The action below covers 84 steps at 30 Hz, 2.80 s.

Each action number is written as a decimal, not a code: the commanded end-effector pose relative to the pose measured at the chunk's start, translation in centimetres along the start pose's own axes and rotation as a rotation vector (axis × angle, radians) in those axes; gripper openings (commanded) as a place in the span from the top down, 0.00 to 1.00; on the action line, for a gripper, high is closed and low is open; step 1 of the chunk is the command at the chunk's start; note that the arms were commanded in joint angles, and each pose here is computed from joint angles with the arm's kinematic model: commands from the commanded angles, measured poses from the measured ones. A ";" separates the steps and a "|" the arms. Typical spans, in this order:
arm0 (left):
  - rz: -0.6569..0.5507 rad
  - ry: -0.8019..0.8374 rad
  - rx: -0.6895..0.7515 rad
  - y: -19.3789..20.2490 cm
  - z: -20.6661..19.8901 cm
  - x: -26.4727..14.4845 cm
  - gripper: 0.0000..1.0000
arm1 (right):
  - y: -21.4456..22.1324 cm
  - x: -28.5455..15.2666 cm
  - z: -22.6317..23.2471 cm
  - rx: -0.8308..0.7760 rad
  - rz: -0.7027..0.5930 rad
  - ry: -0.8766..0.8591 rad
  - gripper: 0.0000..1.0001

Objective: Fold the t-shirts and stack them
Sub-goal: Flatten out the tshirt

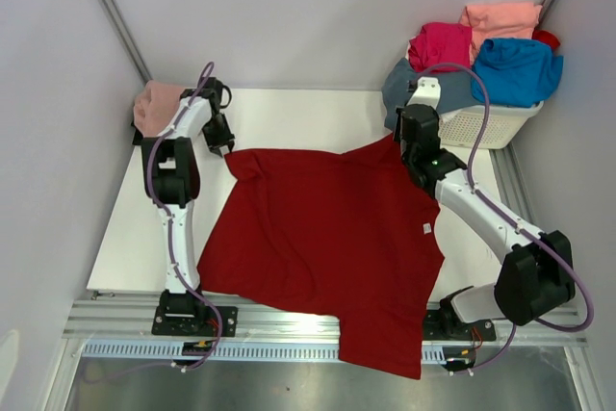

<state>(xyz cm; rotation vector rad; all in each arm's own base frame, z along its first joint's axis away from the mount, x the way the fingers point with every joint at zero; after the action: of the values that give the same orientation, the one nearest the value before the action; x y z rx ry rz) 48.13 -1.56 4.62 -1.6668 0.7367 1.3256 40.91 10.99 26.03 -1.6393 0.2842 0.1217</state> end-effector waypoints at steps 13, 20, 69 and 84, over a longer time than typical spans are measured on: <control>0.059 0.044 0.075 1.5 -1.5 -0.2 0.99 | -5.2 -2.6 -0.8 0.099 -0.121 -0.014 1.00; 0.030 0.086 0.126 2.6 -1.8 -0.9 0.99 | -4.4 -3.5 -1.6 0.085 -0.102 -0.003 1.00; 0.085 0.340 0.029 7.7 -5.2 -5.6 0.01 | -3.7 -4.5 -1.0 0.044 -0.095 -0.033 1.00; 0.191 0.235 0.162 7.9 -7.0 -4.8 0.99 | -4.8 -5.0 -1.1 0.062 -0.117 -0.025 1.00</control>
<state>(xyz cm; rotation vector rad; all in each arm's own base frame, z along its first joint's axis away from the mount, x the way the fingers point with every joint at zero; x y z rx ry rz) 44.14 -11.51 6.87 -1.7355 1.1321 1.1714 37.68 11.11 29.30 -1.6152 0.2093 0.1066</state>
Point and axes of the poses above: each gripper's point midway between its finger pads, its own x axis out along the fingers, its own z axis along the line the jaws close on, y = z × x, the point moved 2 cm from there along -x, back along the fingers, and after that the axes turned 5 degrees about -x, right-handed, at the moved point
